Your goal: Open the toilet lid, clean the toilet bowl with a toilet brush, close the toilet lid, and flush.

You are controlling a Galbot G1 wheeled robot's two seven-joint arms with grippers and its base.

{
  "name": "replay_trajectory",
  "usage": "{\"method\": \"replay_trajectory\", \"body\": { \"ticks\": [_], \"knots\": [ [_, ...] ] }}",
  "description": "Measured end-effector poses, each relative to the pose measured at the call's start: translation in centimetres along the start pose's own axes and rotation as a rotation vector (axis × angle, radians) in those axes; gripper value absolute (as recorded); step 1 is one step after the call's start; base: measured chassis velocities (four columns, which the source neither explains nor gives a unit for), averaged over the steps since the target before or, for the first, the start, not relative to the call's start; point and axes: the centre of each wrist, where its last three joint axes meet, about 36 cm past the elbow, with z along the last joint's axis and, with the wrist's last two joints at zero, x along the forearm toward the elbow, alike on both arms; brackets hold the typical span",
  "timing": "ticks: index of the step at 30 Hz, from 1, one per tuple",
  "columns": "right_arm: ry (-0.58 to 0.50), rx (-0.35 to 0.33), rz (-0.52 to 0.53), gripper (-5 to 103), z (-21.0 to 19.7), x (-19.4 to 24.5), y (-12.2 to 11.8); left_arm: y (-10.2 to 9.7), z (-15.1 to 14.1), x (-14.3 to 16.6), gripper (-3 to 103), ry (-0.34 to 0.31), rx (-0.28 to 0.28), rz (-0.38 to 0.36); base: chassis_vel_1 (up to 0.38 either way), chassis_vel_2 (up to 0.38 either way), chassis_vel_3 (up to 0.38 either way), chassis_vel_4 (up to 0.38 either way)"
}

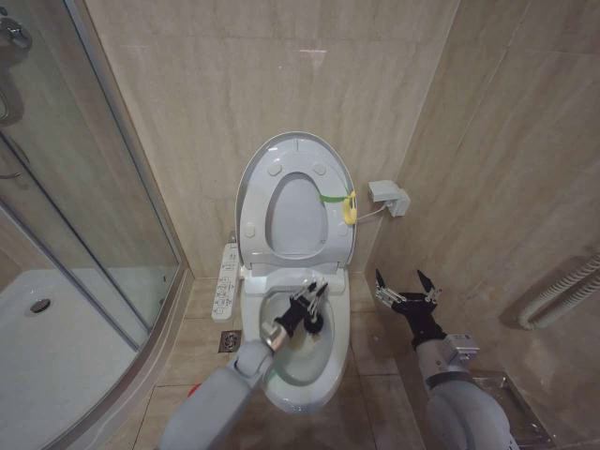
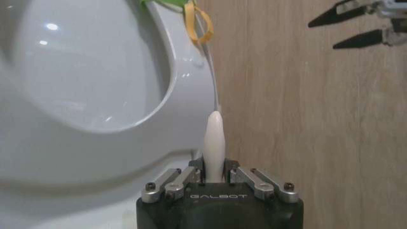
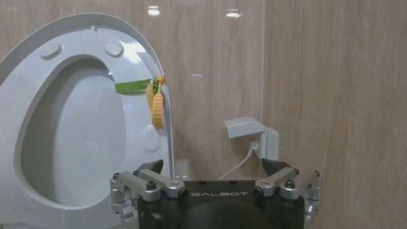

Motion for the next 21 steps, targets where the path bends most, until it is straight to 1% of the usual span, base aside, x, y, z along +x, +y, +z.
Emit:
{"method": "replay_trajectory", "body": {
  "ticks": [1,2,4,5,8,13,17,18,21],
  "knots": [
    [0.0,0.0,0.0,100,0.0,0.0,0.0,0.0,0.0,0.0,20,0.0,0.0,0.0,0.0,0.0,0.0,0.0],
    [0.0,0.0,0.0,100,0.0,0.0,0.0,0.0,0.6,1.6,20,0.014,0.001,-0.009,0.0,0.0,0.0,0.0],
    [0.0,0.0,0.0,100,0.0,0.0,0.0,0.0,1.5,3.7,20,0.027,0.001,-0.022,0.0,0.0,0.0,0.0],
    [0.0,0.0,0.0,100,0.0,0.0,0.0,0.0,1.5,3.7,20,0.027,0.001,-0.022,0.0,0.0,0.0,0.0],
    [0.0,0.0,0.0,100,0.0,0.0,0.0,-0.3,1.8,5.5,20,0.031,0.007,-0.04,0.0,0.0,0.0,0.0],
    [0.0,0.0,0.0,100,0.0,0.0,0.0,-0.9,1.5,6.6,20,0.033,0.018,-0.043,0.0,0.0,0.0,0.0],
    [0.0,0.0,0.0,100,0.0,0.0,0.0,-1.0,1.8,8.2,20,0.062,0.022,-0.042,0.0,0.0,0.0,0.0],
    [0.0,0.0,0.0,100,0.0,0.0,0.0,-1.0,1.8,8.2,20,0.062,0.022,-0.042,0.0,0.0,0.0,0.0],
    [0.0,0.0,0.0,100,0.0,0.0,0.0,-0.8,2.4,9.1,20,0.093,0.023,-0.037,0.0,0.0,0.0,0.0]
  ]
}}
